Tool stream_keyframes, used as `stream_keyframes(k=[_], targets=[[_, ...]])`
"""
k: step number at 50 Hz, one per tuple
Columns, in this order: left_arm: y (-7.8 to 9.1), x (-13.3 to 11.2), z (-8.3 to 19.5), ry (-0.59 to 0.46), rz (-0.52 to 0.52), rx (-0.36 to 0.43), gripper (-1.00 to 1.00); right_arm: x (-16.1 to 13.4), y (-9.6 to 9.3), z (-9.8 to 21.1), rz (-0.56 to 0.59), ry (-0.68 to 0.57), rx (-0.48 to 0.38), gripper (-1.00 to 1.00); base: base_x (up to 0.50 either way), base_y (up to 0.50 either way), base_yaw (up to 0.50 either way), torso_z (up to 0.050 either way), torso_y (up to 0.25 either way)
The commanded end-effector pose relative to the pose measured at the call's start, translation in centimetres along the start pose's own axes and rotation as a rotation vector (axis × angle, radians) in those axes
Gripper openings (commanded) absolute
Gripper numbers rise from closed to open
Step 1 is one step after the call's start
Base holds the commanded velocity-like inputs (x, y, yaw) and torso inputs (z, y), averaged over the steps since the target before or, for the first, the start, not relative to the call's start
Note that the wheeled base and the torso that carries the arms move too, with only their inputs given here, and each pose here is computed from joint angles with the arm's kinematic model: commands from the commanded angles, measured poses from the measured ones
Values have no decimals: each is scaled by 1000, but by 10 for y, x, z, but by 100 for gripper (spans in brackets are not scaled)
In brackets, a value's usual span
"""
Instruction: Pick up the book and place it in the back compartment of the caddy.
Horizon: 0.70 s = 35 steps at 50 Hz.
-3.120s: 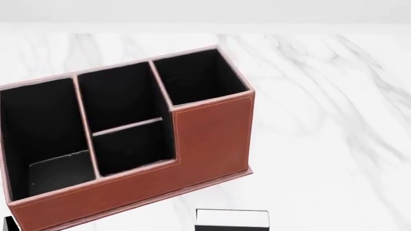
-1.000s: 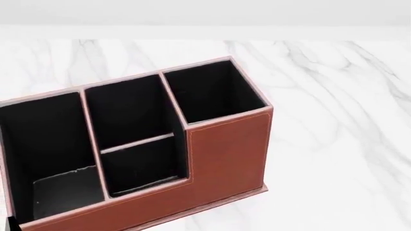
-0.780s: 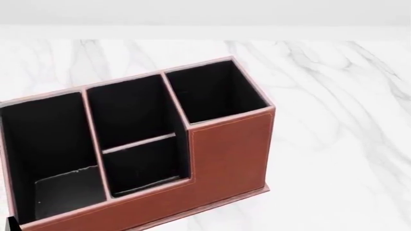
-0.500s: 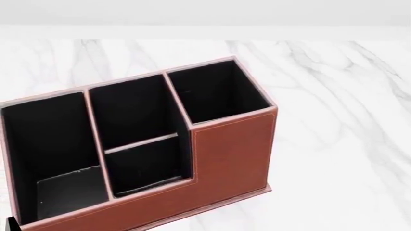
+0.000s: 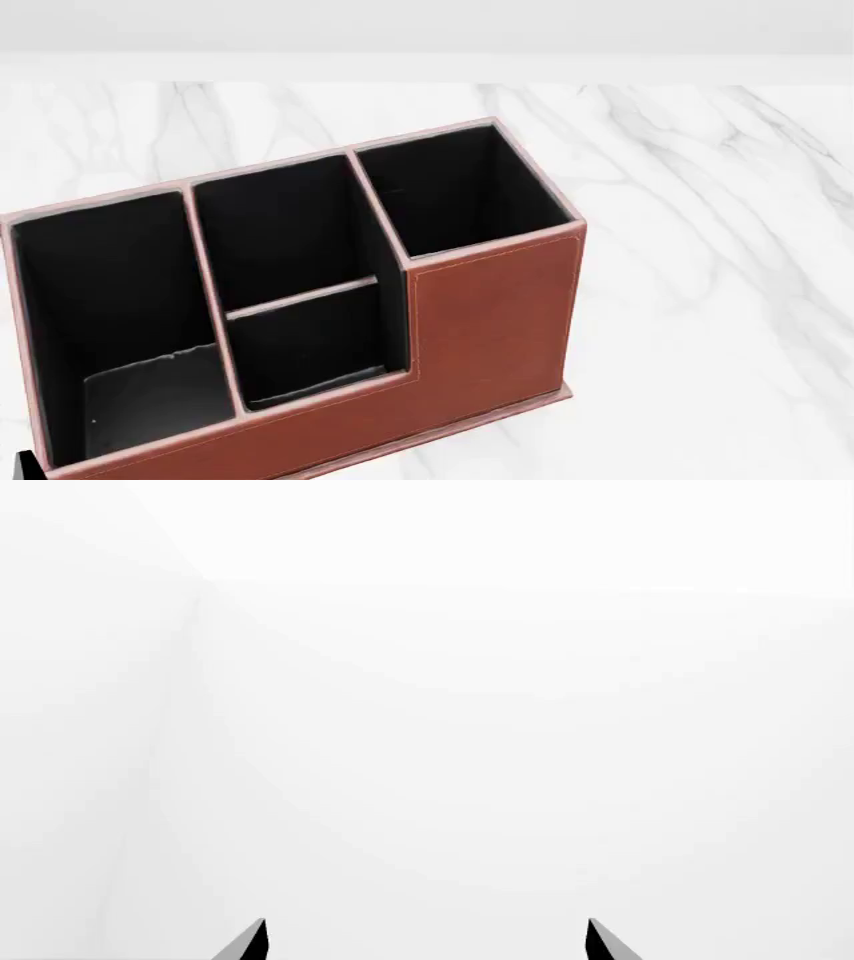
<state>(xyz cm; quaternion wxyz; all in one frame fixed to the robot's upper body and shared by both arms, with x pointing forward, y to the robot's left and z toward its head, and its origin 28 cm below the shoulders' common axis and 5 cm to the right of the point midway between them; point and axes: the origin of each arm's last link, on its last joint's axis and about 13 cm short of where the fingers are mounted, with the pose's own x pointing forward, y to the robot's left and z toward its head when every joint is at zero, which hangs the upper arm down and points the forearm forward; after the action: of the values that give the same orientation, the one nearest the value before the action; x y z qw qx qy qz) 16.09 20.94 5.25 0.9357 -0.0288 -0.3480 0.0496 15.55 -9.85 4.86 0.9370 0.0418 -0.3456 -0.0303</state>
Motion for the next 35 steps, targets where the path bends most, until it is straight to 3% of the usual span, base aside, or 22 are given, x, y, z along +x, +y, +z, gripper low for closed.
stream_keyframes(k=[1,35], targets=[[0,0,0,1,-1,0,100,0,0,0,-1,0,-2,100,0,23,0,0,0],[0,0,-1,2,-2,1,100,-1,1,-1,7,4,-2,100,0,24,0,0,0]])
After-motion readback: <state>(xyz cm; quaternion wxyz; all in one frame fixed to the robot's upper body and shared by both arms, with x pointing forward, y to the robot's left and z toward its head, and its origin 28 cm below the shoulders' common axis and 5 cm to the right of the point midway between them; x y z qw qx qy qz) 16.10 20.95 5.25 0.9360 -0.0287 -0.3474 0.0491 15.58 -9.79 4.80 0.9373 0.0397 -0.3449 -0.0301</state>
